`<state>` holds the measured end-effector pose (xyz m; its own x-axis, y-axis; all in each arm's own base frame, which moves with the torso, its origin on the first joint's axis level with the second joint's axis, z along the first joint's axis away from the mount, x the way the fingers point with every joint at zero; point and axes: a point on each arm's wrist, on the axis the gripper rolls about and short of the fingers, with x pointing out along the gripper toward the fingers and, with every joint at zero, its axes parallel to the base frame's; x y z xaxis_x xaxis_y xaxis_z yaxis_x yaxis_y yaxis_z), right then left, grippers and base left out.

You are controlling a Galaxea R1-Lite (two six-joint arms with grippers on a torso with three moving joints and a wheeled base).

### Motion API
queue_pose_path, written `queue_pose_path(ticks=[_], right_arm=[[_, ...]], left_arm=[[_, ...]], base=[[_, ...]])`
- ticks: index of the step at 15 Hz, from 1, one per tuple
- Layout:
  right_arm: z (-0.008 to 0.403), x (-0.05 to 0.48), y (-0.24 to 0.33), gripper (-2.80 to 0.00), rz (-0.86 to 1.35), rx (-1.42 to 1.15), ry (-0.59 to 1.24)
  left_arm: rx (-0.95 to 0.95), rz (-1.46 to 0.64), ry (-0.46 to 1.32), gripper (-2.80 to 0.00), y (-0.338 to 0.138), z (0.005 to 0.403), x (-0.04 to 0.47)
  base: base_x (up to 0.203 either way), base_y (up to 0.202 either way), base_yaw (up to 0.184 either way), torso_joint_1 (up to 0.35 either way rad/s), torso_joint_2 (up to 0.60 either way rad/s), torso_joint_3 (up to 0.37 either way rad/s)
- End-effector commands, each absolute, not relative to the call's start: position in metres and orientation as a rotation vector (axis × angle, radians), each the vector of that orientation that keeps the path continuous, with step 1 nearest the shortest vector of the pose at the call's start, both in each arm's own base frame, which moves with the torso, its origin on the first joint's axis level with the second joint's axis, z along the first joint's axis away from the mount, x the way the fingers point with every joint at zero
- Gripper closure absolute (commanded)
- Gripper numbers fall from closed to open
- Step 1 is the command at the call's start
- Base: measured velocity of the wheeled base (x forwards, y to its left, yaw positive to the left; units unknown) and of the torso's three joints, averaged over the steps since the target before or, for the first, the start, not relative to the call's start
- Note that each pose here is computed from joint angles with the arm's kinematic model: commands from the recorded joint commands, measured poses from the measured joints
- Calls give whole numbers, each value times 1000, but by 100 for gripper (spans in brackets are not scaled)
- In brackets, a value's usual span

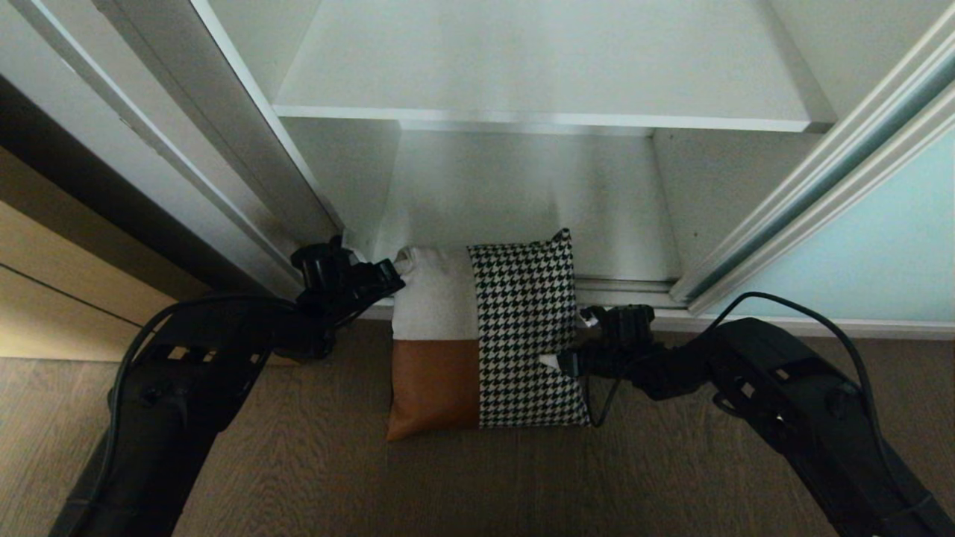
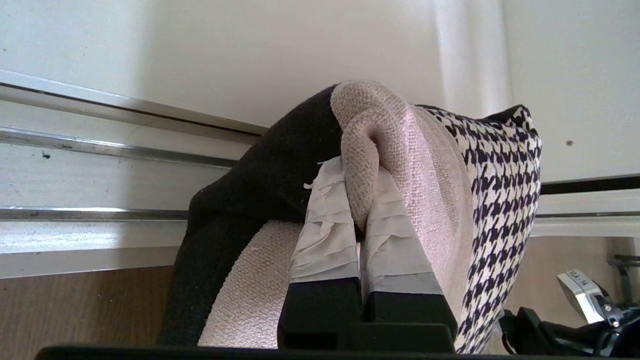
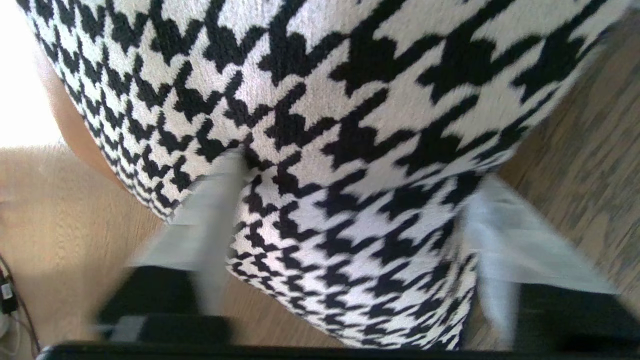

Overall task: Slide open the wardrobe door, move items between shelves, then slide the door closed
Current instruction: Place the pillow on the lower shelf

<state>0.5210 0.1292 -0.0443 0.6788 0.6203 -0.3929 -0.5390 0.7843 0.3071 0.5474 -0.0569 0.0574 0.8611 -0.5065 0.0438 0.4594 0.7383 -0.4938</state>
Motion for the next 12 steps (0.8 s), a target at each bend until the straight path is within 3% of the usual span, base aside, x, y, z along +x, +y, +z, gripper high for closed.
queue_pose_path(ticks=[1, 6, 12], right_arm=[[-43, 522, 131, 0, 660, 174, 500], [-40, 525, 132, 0, 654, 182, 489], [21, 531, 128, 0, 604, 233, 371]], left_arm=[[-519, -534, 94, 0, -57, 58, 547], [-518, -533, 91, 0, -56, 58, 548], [-524, -532, 78, 0, -56, 65, 547]], base=[[0, 0, 0, 0, 0, 0], [0, 0, 0, 0, 0, 0], [0, 0, 0, 0, 0, 0]])
